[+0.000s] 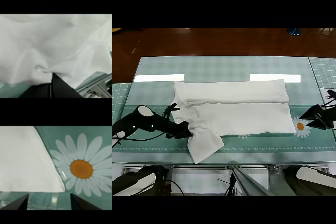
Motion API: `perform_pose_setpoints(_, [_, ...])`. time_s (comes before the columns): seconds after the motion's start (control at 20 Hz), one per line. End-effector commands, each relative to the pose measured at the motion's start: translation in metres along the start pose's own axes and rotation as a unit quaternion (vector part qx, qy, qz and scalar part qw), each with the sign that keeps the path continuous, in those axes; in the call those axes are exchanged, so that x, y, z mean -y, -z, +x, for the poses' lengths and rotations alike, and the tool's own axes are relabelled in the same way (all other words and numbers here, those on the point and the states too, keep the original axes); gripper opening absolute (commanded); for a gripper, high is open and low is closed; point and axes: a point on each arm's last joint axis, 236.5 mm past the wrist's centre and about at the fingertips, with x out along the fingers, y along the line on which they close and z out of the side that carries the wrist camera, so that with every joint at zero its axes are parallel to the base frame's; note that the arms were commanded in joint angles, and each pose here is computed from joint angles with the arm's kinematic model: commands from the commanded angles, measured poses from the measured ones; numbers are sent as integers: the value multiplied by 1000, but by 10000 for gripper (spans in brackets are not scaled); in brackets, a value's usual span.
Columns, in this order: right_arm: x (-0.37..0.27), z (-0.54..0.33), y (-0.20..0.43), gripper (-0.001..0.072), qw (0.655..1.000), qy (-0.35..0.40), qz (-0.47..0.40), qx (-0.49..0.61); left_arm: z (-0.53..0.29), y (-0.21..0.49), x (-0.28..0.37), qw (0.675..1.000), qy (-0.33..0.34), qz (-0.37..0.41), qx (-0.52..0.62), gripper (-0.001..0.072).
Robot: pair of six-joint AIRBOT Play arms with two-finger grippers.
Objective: Fold the shirts.
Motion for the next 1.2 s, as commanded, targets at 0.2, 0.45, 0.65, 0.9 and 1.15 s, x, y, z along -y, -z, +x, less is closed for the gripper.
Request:
perform_pose_setpoints(0.2, [-5, 54, 20, 532, 997, -57, 46, -5, -7, 1, 11, 1000, 14, 9, 1, 28])
perform_pose_setpoints(0.45, [-28, 82, 27, 181, 999, -34, -4, -24, -20, -16, 24, 999, 17, 32, 23, 28])
perform_pose_setpoints(0.65, [-79, 46, 8, 36, 994, -71, -87, -4, -61, -48, 62, 991, 27, 108, 70, 28])
perform_pose_setpoints(0.9, [-146, -62, -79, 34, 964, -96, -122, 215, -170, -117, 114, 958, 30, 170, 228, 28])
perform_pose_setpoints(1.15, [-194, -66, -135, 34, 930, -95, -145, 323, -194, -167, 109, 944, 43, 124, 301, 28])
